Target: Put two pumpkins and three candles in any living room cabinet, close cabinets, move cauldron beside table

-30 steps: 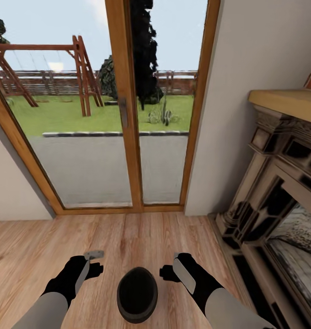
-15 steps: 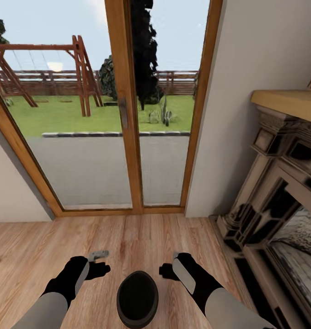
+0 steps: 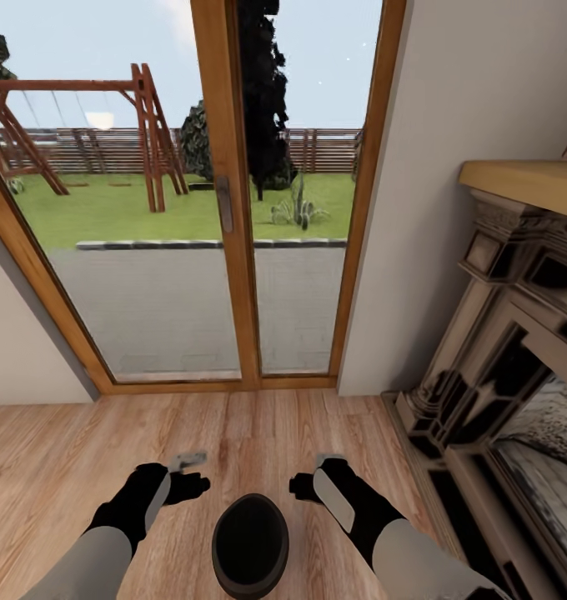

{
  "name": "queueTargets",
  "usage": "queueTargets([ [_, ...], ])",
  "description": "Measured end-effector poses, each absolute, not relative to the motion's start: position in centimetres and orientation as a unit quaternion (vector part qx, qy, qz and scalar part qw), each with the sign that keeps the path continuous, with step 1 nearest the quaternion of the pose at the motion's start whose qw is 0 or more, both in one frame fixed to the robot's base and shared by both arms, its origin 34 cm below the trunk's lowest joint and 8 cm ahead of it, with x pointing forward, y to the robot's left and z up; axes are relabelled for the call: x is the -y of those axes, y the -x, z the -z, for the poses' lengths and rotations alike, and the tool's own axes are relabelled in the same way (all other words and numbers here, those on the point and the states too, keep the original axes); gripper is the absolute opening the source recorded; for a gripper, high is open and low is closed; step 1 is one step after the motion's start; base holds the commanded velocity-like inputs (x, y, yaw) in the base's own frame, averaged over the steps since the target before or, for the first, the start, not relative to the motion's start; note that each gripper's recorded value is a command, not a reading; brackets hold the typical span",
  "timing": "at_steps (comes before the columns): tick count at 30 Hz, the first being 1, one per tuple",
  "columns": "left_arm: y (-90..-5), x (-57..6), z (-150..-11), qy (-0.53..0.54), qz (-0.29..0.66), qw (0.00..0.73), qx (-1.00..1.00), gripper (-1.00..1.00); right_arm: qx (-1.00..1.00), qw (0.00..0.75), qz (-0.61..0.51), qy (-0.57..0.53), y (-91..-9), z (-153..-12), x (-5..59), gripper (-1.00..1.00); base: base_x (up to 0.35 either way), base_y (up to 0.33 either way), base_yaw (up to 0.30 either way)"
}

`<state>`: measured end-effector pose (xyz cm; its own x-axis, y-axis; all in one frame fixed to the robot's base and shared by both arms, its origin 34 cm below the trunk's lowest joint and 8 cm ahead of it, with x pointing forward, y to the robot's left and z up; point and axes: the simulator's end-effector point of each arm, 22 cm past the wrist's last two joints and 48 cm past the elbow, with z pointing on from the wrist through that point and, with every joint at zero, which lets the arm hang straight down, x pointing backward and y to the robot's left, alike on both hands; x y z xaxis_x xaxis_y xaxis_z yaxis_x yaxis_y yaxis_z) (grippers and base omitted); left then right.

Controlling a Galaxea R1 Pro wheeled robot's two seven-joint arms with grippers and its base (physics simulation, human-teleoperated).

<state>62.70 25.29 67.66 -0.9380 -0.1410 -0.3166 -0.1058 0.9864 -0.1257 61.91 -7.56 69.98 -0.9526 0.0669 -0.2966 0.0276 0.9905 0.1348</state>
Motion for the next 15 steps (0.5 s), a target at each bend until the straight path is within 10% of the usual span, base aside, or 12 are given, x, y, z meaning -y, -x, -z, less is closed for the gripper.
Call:
queueTargets([
  [15, -64.6, -21.9, -67.7, 0.062, 0.067, 0.197, -0.976, 1.00, -0.977, 0.201, -0.064, -0.015, -63.6, -69.9, 6.5, 1.00, 0.000, 0.000, 0.000],
])
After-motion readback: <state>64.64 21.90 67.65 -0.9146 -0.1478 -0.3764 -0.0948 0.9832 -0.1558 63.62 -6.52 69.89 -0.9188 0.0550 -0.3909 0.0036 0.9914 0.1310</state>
